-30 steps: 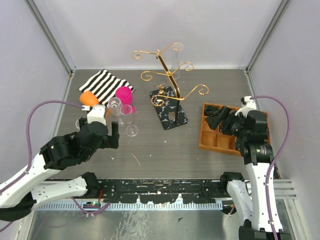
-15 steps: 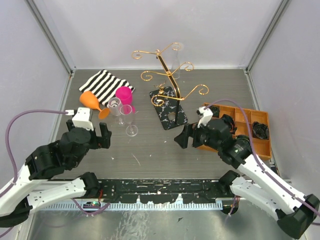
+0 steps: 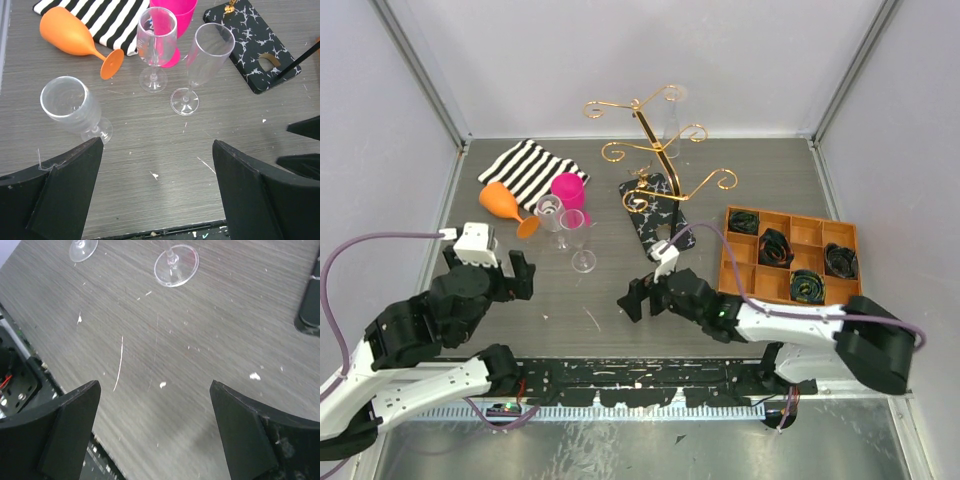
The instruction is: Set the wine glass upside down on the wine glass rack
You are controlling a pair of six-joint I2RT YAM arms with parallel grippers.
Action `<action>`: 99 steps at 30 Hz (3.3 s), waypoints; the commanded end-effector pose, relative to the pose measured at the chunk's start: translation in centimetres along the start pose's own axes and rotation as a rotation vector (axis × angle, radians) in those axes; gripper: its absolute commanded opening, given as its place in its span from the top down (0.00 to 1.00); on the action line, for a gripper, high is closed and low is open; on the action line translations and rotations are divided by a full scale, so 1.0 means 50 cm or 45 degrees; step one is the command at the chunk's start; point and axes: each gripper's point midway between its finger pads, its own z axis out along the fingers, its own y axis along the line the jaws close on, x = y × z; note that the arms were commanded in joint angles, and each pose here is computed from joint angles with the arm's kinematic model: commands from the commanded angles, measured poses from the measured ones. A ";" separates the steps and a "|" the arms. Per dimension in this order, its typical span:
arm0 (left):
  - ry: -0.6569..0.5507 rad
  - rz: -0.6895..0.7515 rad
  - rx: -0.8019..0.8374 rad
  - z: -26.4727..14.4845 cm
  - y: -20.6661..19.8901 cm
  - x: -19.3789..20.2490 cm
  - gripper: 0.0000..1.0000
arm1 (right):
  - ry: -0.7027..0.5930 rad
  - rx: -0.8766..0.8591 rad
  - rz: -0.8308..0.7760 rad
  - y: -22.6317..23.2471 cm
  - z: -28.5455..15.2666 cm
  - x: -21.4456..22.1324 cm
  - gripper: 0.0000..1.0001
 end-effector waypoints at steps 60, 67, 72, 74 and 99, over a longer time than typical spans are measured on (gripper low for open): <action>-0.086 -0.183 -0.108 -0.043 0.088 0.004 0.02 | -0.784 -0.162 -0.340 0.025 0.415 -0.169 0.23; -0.109 -0.218 -0.116 -0.050 0.099 0.002 0.02 | -0.788 -0.157 -0.303 0.022 0.426 -0.180 0.29; -0.114 -0.226 -0.117 -0.051 0.101 0.002 0.02 | -0.808 -0.161 -0.251 0.011 0.429 -0.189 0.35; -0.116 -0.229 -0.115 -0.052 0.102 0.002 0.02 | -0.805 -0.160 -0.229 0.006 0.432 -0.190 0.36; -0.127 -0.242 -0.109 -0.055 0.106 0.002 0.02 | -0.814 -0.228 -0.252 0.022 0.439 -0.198 0.80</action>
